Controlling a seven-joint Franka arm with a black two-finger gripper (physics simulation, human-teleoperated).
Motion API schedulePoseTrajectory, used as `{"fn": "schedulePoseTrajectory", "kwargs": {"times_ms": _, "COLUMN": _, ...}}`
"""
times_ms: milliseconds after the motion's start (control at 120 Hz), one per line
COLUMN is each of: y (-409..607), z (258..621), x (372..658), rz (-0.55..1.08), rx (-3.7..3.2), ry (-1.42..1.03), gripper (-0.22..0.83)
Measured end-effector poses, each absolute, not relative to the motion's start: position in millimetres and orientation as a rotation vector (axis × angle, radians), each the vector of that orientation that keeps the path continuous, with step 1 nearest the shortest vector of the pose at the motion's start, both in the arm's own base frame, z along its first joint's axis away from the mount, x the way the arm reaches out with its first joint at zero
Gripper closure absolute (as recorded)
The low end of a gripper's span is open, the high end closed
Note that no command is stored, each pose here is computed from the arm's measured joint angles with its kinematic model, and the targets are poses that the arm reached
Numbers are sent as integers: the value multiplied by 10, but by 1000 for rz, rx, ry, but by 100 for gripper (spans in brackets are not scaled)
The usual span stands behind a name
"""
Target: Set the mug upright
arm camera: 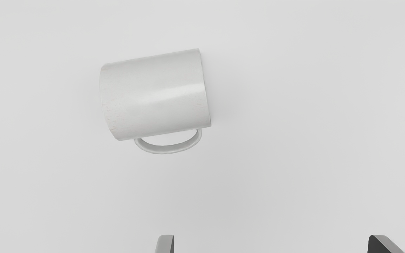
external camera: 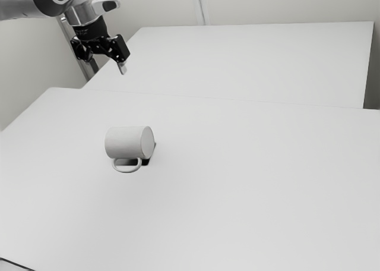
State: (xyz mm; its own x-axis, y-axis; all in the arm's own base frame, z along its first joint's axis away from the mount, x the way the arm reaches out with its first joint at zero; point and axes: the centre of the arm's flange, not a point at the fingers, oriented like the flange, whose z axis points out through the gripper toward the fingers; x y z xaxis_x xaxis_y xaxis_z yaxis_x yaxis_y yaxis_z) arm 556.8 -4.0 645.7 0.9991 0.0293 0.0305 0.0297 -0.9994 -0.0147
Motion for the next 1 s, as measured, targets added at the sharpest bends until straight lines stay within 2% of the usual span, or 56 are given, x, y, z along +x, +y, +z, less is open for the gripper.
{"fn": "schedulePoseTrajectory", "kwargs": {"times_ms": 383, "y": -72, "z": 6343, "x": 5457, "rz": -12, "rx": -3173, "ry": -57, "gripper": 0}}
{"fn": "schedulePoseTrajectory", "kwargs": {"times_ms": 567, "y": -111, "z": 5976, "x": 5517, "rz": 107, "rx": -3266, "ry": -76, "gripper": 0}}
{"fn": "schedulePoseTrajectory", "kwargs": {"times_ms": 717, "y": -20, "z": 5660, "x": 5683, "rz": 175, "rx": -3333, "ry": -66, "gripper": 0}}
{"fn": "schedulePoseTrajectory", "kwargs": {"times_ms": 875, "y": 832, "z": 5437, "x": 5761, "rz": 139, "rx": -3392, "ry": -205, "gripper": 0}}
{"fn": "schedulePoseTrajectory", "kwargs": {"times_ms": 1000, "y": 1084, "z": 5270, "x": 5815, "rz": 115, "rx": -3442, "ry": -179, "gripper": 0}}
